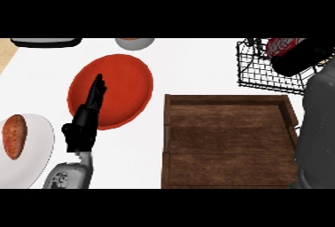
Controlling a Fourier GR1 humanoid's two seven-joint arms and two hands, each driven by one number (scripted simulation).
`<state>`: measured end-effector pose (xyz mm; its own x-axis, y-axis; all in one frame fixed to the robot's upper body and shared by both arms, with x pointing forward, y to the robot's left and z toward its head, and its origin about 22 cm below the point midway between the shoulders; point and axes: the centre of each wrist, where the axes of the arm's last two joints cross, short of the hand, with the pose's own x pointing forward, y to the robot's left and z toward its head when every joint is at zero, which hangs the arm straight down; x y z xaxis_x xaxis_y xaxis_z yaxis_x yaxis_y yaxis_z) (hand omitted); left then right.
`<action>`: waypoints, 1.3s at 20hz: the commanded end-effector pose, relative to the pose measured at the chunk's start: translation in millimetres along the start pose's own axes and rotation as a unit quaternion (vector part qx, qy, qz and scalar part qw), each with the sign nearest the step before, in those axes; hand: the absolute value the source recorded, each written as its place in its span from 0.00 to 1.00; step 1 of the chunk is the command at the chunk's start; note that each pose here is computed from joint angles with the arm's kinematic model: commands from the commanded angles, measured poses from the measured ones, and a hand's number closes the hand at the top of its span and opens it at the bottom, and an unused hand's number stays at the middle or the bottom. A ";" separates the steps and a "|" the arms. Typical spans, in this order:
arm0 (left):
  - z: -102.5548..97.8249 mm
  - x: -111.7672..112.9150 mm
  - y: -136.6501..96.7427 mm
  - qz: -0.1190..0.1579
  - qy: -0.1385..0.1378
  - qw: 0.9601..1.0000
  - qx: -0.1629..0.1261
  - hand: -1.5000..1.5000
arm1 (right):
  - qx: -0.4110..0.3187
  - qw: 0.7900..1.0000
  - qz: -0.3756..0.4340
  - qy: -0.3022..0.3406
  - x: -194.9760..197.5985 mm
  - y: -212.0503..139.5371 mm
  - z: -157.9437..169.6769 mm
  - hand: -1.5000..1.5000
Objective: Pick the can from the tray and place it in the tiered basket
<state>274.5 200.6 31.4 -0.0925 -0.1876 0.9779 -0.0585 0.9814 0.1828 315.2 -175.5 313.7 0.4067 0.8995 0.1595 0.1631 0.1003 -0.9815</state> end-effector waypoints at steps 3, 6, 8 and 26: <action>-1.7 1.7 3.5 -0.006 0.004 1.000 -0.002 0.50 | 0.015 0.995 -0.090 0.043 -0.8 -16.5 -32.1 1.00; -5.2 -9.8 1.6 -0.002 0.000 1.000 0.007 0.50 | 0.007 0.998 -0.051 0.039 -21.0 -16.5 -50.9 1.00; 0.4 10.1 -6.1 -0.001 0.002 1.000 0.002 0.50 | -0.005 0.996 -0.070 0.045 -7.9 -14.7 -62.0 1.00; 4.9 8.6 -13.1 0.002 -0.003 1.000 -0.020 0.50 | 0.006 0.988 -0.078 0.130 -65.4 32.0 -157.7 1.00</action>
<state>272.2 197.5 28.0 -0.1002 -0.1859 0.9774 -0.0388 0.9824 0.1829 428.2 -279.8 295.7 0.5472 0.8113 0.2059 0.1935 0.1167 -0.9741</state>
